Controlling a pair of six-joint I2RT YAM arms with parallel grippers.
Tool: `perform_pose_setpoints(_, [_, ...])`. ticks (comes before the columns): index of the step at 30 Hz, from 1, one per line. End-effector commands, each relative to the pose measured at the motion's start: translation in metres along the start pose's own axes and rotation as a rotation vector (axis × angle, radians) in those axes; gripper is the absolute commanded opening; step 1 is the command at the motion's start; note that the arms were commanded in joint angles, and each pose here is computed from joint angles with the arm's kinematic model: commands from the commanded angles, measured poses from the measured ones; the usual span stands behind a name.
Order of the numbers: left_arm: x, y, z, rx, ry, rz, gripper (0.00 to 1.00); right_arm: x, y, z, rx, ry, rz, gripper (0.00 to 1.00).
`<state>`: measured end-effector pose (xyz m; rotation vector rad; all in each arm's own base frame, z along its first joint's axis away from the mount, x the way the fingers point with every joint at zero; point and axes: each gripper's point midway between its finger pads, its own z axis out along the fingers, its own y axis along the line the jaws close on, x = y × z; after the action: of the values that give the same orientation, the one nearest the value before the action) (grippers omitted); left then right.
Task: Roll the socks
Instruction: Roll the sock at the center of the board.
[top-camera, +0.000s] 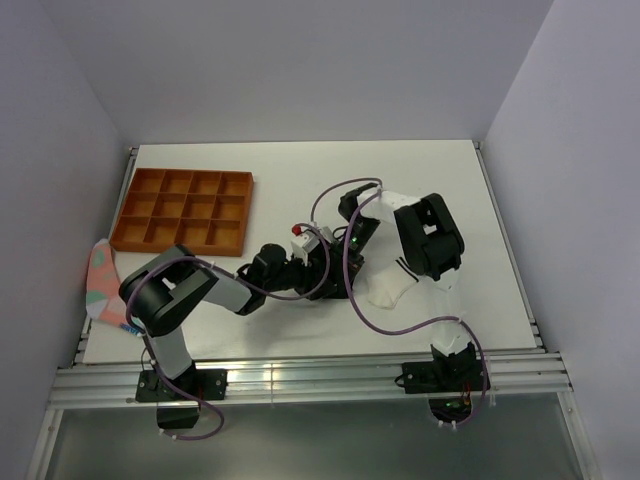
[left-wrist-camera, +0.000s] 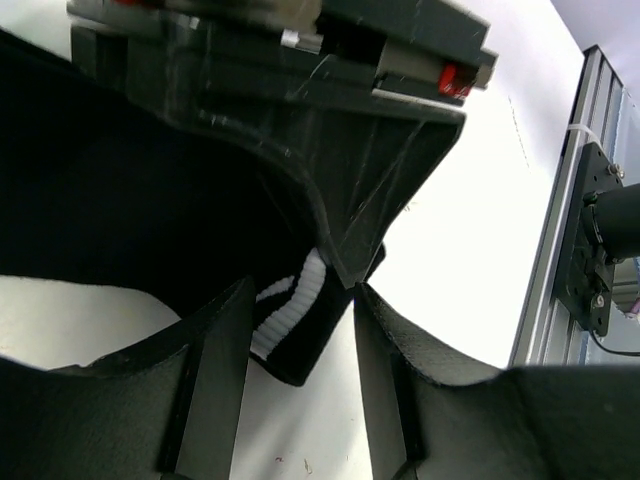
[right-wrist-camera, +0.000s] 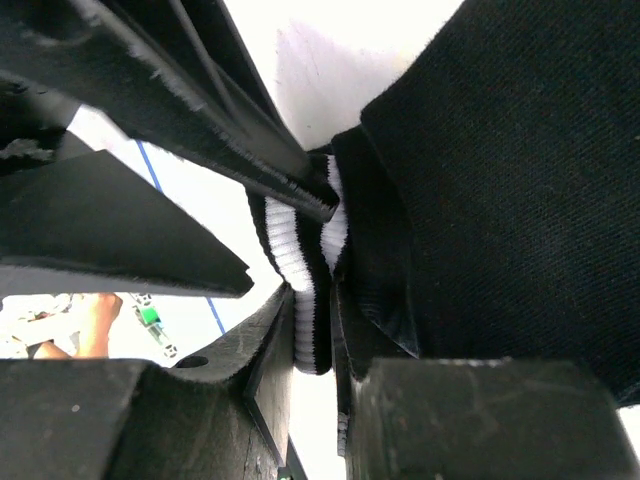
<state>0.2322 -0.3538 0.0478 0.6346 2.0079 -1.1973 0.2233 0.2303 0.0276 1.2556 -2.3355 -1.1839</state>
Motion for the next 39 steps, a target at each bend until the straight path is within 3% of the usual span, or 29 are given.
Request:
perform_pose_setpoints(1, [-0.006, -0.009, 0.001, 0.053, -0.035, 0.01, 0.5, -0.003, -0.003, -0.004, 0.003, -0.003, 0.019, 0.16])
perform_pose_setpoints(9, [0.001, -0.005, 0.003, 0.034, -0.013, -0.02, 0.44, -0.003, -0.008, -0.005, 0.028, -0.013, 0.021, 0.16])
perform_pose_setpoints(13, [0.009, -0.001, 0.005, 0.027, 0.019, -0.045, 0.37, -0.001, -0.01, -0.006, 0.058, -0.018, 0.015, 0.21])
perform_pose_setpoints(19, [0.015, 0.005, 0.01, -0.011, 0.057, -0.075, 0.19, -0.002, -0.014, -0.007, 0.103, -0.04, 0.006, 0.34])
perform_pose_setpoints(23, [0.017, 0.011, 0.013, -0.069, 0.08, -0.118, 0.01, -0.004, -0.018, -0.013, 0.178, -0.063, 0.011, 0.44])
perform_pose_setpoints(30, [0.031, 0.026, 0.015, -0.18, 0.161, -0.18, 0.0, -0.012, -0.018, -0.028, 0.307, -0.152, -0.001, 0.58])
perform_pose_setpoints(39, [0.048, 0.037, 0.017, -0.246, 0.236, -0.245, 0.0, -0.014, -0.015, -0.051, 0.43, -0.246, -0.01, 0.62])
